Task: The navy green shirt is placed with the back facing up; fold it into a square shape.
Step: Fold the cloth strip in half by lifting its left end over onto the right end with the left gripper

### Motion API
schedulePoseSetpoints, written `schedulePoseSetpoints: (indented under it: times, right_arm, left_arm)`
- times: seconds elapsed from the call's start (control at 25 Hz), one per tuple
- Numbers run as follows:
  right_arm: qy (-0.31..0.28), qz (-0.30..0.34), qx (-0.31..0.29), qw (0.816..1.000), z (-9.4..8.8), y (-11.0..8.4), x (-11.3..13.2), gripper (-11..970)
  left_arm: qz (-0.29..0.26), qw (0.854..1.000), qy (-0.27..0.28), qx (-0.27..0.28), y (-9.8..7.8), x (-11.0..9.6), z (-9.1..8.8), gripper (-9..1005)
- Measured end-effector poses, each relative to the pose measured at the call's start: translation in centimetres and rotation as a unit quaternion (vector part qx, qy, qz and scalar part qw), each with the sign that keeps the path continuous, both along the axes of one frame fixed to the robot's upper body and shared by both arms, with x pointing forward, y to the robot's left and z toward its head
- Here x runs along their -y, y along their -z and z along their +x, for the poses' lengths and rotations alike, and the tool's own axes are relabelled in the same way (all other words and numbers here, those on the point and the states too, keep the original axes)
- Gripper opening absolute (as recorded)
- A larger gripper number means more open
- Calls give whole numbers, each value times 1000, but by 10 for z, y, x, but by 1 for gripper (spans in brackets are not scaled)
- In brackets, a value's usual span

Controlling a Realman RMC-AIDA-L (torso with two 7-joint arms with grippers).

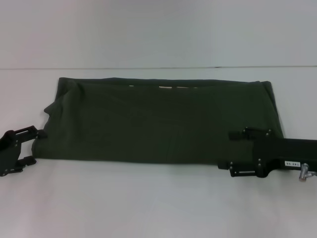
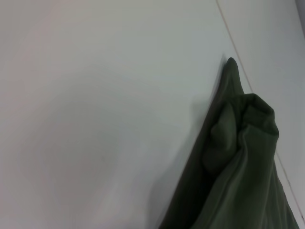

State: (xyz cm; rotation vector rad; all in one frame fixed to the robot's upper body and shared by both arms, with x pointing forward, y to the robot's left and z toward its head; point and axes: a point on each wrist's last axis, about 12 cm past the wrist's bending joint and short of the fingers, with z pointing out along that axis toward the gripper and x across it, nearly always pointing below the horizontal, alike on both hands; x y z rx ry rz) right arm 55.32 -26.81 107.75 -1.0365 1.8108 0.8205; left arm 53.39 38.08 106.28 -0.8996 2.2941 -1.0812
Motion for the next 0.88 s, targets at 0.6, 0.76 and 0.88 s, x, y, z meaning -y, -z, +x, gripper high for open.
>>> schedulePoseSetpoints:
  times: [0.6,0.76,0.88]
  right_arm:
    - [-12,-2,-3,1000,-4,2,-1,945]
    - [-12,-1,-6,1000,-6,3,0,945]
    - [-12,-1,-7,1000,-7,3,1,945]
  left_arm:
    - [-4,1000,0,-7,2,7,9,860]
    - [0,1000,-1,-11,2,8,11,860]
    - [0,1000,0,-9,1,9,13,860]
